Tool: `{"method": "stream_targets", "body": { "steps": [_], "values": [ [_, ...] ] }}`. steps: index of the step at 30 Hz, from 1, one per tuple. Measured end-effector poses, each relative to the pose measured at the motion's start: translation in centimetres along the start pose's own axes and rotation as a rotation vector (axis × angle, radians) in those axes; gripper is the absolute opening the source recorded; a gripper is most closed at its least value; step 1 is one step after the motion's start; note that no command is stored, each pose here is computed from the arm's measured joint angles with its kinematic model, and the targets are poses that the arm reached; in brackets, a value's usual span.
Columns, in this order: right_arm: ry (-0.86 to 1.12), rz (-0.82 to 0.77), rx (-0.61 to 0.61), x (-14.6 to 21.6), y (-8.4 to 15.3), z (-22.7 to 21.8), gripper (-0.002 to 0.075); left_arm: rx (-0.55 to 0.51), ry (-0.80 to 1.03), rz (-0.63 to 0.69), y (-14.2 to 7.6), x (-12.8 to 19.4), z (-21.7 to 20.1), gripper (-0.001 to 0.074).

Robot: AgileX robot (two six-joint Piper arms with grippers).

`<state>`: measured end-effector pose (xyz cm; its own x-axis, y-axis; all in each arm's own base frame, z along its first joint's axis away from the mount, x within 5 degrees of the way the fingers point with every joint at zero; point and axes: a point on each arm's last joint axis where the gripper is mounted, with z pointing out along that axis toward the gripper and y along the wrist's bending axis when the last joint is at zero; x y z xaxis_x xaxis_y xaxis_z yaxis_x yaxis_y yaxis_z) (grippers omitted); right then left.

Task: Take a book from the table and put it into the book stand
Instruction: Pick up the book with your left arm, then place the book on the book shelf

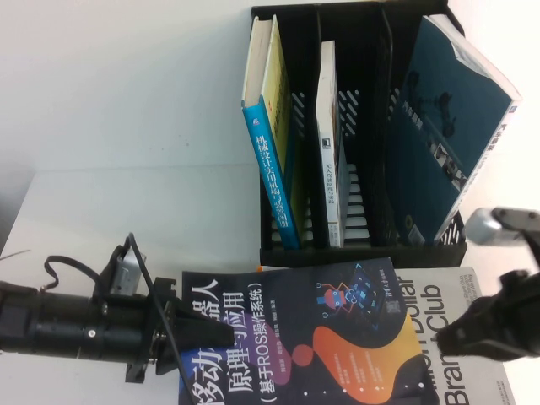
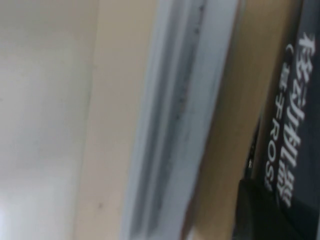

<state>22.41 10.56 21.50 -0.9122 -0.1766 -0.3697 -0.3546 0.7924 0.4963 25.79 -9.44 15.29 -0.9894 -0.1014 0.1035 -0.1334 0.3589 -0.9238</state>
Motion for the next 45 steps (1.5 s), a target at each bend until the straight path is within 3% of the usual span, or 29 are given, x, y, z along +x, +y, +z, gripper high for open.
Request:
{"method": "stream_targets", "body": {
  "steps": [10, 20, 29, 39, 45],
  "values": [
    [-0.127, -0.165, 0.146, 0.9, 2.2, -7.0, -0.0003, -0.013, -0.088, 0.115, -5.3, 2.2, -2.5, 0.0115],
    [-0.064, -0.172, 0.221, 2.5, 2.3, -8.5, -0.0003, -0.013, -0.11, 0.299, -11.3, 5.5, -3.9, 0.0114],
    [-0.037, -0.174, 0.26, 2.8, 1.9, -8.6, -0.0003, -0.015, -0.094, 0.477, -19.2, 6.2, -4.0, 0.0114],
    [-0.013, -0.127, 0.418, 3.0, 0.6, -9.1, -0.0003, -0.054, -0.207, 0.69, -28.6, 5.9, -5.9, 0.0113],
    [-0.017, -0.094, 0.449, 3.0, 0.3, -9.2, -0.0003, -0.052, -0.25, 0.696, -32.0, 4.2, -6.5, 0.0113]
  ]
}}
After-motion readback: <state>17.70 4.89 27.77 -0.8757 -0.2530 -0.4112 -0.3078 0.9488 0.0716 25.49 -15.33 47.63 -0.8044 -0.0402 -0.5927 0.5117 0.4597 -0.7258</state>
